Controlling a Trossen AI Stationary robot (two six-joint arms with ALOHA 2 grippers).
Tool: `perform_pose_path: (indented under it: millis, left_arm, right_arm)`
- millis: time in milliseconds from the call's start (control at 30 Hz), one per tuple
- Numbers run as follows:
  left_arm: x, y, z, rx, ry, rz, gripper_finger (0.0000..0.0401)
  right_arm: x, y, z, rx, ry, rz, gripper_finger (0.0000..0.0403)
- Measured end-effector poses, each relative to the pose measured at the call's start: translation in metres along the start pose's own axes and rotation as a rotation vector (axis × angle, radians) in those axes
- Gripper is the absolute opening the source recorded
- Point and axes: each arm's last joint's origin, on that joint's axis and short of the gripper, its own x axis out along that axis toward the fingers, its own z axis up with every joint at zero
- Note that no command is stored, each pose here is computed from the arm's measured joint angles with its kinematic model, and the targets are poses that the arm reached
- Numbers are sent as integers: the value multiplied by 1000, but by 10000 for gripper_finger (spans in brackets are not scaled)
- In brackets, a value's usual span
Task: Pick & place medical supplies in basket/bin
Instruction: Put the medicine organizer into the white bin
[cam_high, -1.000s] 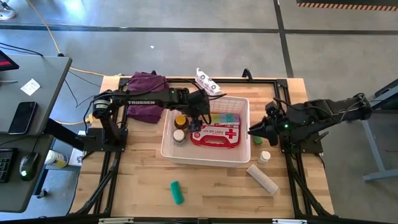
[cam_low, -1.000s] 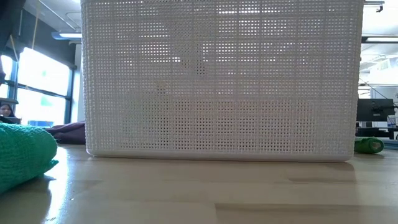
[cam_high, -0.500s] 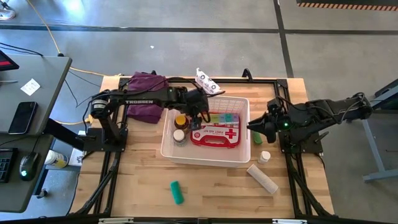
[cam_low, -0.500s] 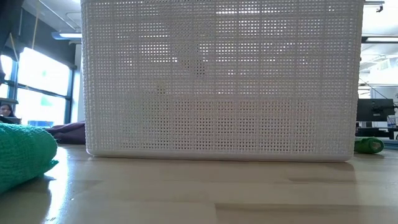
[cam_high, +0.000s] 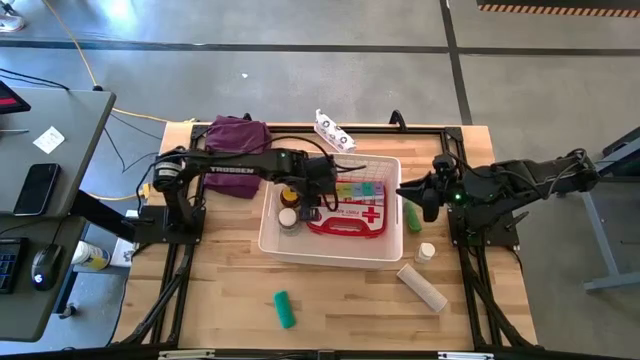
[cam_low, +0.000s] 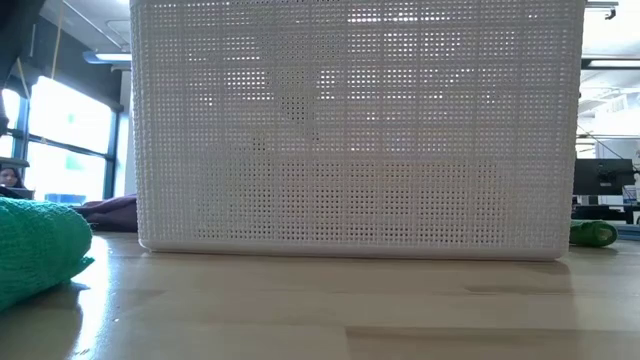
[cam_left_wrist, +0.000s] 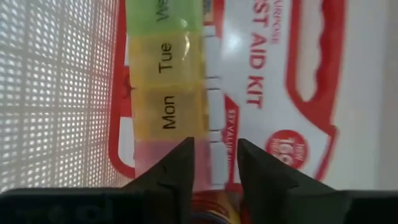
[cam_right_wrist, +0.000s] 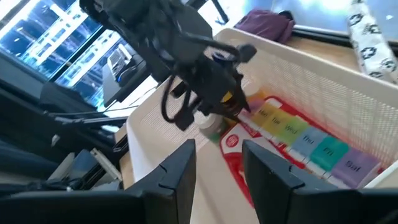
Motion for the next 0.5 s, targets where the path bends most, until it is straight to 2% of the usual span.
perform_pose_path:
  millis: [267, 500]
  left_arm:
    - [21, 0, 4, 1, 14, 11, 94]
    - [23, 3, 9, 2, -34, 110, 53]
  right_arm:
    - [9, 2, -3, 12, -9, -44, 122]
    - [21, 5, -9, -3, 30, -57, 122]
